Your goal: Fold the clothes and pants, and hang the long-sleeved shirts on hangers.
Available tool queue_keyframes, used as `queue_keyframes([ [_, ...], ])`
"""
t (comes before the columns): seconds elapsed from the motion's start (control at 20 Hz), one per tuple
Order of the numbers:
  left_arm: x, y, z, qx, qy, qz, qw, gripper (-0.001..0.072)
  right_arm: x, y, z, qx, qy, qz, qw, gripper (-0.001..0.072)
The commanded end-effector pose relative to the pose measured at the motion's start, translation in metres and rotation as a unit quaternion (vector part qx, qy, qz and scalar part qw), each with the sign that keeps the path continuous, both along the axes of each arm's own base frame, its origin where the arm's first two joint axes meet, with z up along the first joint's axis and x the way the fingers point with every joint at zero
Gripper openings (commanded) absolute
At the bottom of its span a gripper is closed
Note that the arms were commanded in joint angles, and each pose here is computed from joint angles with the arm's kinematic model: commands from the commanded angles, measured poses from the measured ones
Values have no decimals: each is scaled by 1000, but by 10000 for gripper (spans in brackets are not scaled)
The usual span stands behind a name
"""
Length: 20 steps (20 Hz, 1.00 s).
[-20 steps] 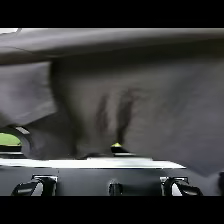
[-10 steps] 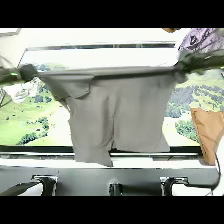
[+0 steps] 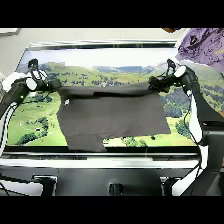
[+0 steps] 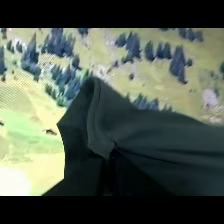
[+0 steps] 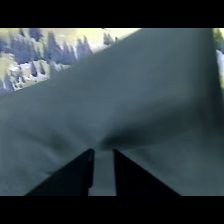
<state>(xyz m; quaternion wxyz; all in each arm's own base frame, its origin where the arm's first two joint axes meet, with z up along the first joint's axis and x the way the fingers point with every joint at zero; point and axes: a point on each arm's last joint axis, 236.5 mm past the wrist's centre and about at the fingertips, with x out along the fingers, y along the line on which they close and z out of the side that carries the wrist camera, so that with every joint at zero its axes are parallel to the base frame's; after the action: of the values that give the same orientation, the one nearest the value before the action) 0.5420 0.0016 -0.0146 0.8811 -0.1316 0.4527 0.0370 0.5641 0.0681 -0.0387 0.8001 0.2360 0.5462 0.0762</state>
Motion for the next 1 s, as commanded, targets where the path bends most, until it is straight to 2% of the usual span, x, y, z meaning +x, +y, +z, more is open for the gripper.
queue_keyframes([
  [0.0, -22, -4, -11, -14, 66, -4, 998, 330, -15, 13, 3, 24, 32, 9, 999, 327],
  [0.05, -28, 0, -1, -15, 81, -3, 997, 456, -22, 4, 15, 25, 36, 10, 999, 409],
  [0.1, -36, 5, 10, -16, 94, -1, 995, 510, -32, -10, 31, 23, 37, 16, 999, 441],
  [0.15, -46, 12, 23, -14, 106, -4, 994, 533, -44, -27, 48, 16, 39, 26, 999, 442],
  [0.25, -73, 22, 45, 1, 126, -31, 992, 532, -77, -69, 71, -2, 52, 53, 997, 478],
  [0.35, -105, 30, 55, 6, 153, -45, 987, 532, -100, -105, 88, 36, 46, 15, 998, 478],
  [0.55, -170, 39, 37, -35, 181, 0, 983, 531, -177, -136, 45, 110, 115, -57, 986, 479],
  [0.65, -196, 41, 26, -40, 195, 11, 980, 530, -204, -136, 20, 126, 145, -66, 979, 479],
  [0.95, -205, 40, 15, -44, 210, 14, 977, 530, -246, -139, -33, 74, 203, -42, 975, 480],
])
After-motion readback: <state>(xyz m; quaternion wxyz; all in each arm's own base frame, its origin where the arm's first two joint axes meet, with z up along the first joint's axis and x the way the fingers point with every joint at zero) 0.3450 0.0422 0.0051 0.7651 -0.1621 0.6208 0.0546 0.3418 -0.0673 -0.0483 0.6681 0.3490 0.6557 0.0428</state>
